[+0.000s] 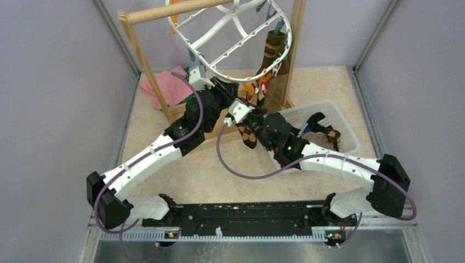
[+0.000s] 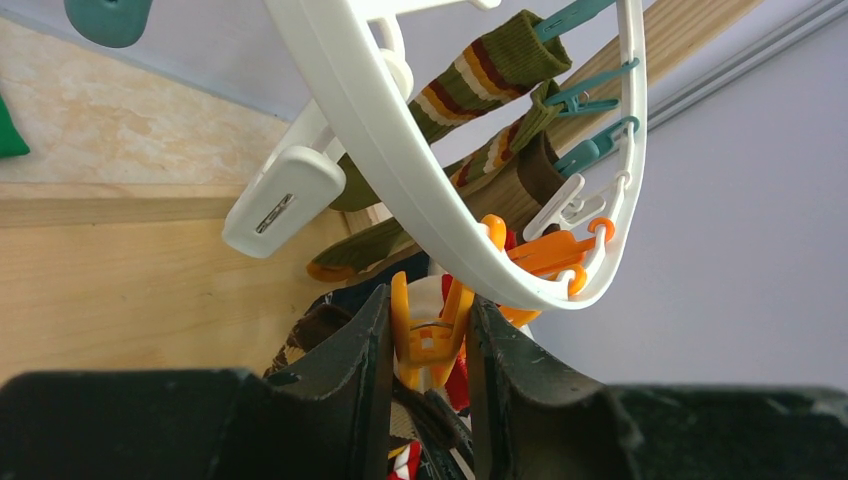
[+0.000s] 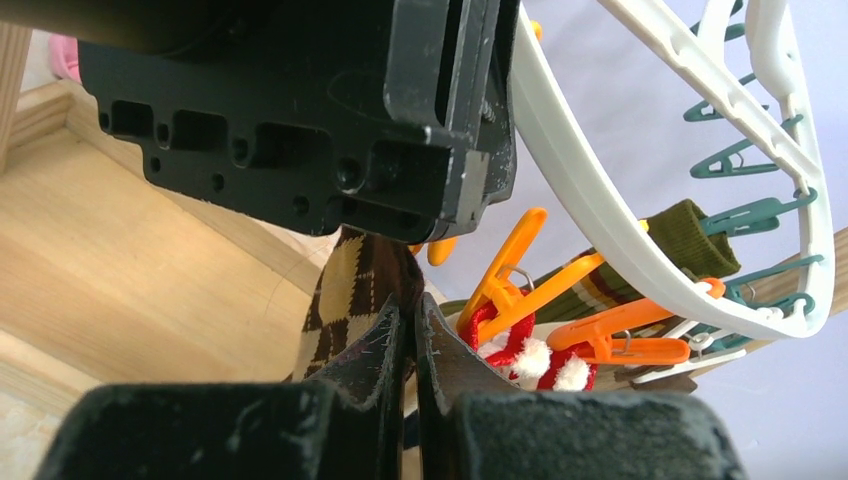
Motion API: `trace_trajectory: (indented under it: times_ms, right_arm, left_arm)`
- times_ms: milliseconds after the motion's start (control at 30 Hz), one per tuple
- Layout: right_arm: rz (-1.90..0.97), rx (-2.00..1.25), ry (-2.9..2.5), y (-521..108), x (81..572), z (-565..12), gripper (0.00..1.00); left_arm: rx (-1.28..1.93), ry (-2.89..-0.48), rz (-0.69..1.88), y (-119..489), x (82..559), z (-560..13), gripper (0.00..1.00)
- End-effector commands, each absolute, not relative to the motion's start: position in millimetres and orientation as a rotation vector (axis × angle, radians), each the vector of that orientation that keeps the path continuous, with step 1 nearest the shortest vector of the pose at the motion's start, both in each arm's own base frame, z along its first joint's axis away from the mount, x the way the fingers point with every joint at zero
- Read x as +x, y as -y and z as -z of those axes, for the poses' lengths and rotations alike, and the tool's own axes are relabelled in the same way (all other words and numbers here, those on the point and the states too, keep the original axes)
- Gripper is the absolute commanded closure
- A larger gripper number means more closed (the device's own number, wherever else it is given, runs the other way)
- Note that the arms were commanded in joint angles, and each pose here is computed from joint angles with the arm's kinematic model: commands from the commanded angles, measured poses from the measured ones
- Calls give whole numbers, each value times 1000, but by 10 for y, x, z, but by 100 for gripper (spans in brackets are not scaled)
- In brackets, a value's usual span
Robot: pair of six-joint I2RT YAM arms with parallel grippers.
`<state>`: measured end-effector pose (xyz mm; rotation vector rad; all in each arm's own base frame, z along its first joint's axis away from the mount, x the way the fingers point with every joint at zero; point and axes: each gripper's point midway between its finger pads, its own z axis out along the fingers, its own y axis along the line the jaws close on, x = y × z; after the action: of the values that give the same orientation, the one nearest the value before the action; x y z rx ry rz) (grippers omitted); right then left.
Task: Clip the socks to the hanger
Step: Clamp the sock onto the hanger.
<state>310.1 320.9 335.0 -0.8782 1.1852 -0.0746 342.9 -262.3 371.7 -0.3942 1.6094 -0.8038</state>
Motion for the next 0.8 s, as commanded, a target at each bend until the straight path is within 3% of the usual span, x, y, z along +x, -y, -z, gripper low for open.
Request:
trace_trajectory:
  times_ms: [0,767]
  right_arm:
    - [42,-824,-1180,-3190,3119,-3528,100]
    - [38,-722,-1204,-3105,3186,-3555,100]
  left_arm:
    - [-419,-1589,836,2584,3384,-3795,100]
    - [-422,-1593,847,2589,3369,-3786,100]
